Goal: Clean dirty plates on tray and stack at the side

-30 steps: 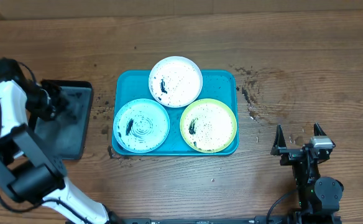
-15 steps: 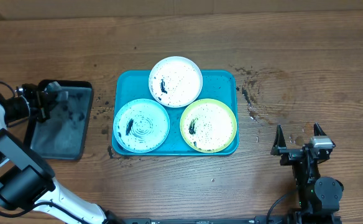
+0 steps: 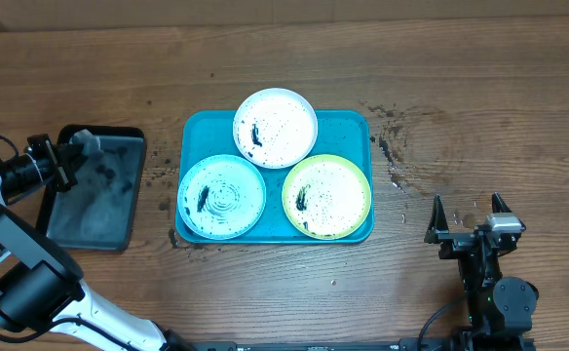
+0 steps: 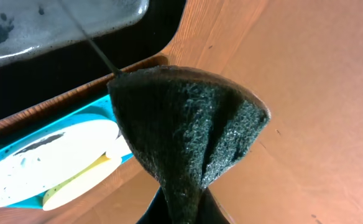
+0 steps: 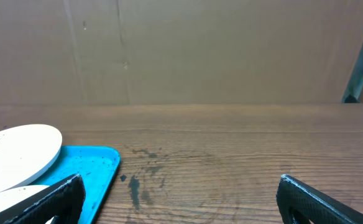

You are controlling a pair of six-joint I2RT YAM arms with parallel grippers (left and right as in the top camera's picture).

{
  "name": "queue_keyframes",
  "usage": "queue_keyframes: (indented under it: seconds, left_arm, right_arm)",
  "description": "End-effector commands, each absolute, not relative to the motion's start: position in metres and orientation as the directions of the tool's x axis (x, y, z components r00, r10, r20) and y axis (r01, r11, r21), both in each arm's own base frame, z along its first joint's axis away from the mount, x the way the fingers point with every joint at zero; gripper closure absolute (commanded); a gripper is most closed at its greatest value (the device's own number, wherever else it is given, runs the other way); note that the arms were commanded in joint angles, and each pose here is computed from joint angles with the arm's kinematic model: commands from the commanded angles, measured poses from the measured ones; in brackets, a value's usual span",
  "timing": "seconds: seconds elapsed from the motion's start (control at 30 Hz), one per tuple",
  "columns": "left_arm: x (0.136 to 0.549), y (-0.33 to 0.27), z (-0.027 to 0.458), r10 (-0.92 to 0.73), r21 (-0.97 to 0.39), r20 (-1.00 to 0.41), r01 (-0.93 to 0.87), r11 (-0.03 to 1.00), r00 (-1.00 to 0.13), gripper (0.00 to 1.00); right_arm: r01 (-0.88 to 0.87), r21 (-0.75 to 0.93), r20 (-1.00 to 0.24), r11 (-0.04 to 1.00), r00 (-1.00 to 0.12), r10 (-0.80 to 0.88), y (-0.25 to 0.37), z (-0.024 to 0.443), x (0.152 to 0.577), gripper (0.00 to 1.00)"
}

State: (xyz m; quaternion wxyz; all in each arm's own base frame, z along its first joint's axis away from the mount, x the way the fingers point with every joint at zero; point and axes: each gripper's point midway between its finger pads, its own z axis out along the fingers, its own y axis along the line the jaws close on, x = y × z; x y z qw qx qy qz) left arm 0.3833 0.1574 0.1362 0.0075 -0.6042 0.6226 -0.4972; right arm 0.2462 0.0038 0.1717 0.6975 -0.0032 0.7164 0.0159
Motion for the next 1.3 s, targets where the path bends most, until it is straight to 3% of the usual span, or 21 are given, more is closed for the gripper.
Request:
queue_keyframes:
  seconds: [0.0, 0.33, 1.0, 1.17, 1.27]
  left_arm:
    - [0.386, 0.161, 0.151, -0.758, -0.644, 0.593, -0.725, -0.245, -0.270, 0.96]
    - [0.378, 0.169, 0.133, -0.809, -0.594, 0.549, -0.780, -0.200, -0.210, 0.96]
    - [0.379, 0.169, 0.134, -0.810, -0.598, 0.546, -0.777, -0.198, -0.213, 0.96]
    - [0.385, 0.163, 0.155, -0.784, -0.654, 0.553, -0.731, -0.197, -0.283, 0.96]
    - [0.386, 0.166, 0.161, -0.818, -0.696, 0.457, -0.713, -0.083, -0.350, 0.96]
  right_arm:
    - [-0.022, 0.015, -1.000, 1.000, -0.024, 0.014, 0.003, 0.170, 0.246, 0.00]
    - [-0.022, 0.015, -1.000, 1.000, -0.024, 0.014, 0.003, 0.170, 0.246, 0.00]
    - [-0.022, 0.015, -1.000, 1.000, -0.024, 0.014, 0.003, 0.170, 0.246, 0.00]
    - [-0.022, 0.015, -1.000, 1.000, -0.024, 0.014, 0.003, 0.170, 0.246, 0.00]
    - [-0.022, 0.015, -1.000, 1.000, -0.024, 0.014, 0.003, 0.170, 0.246, 0.00]
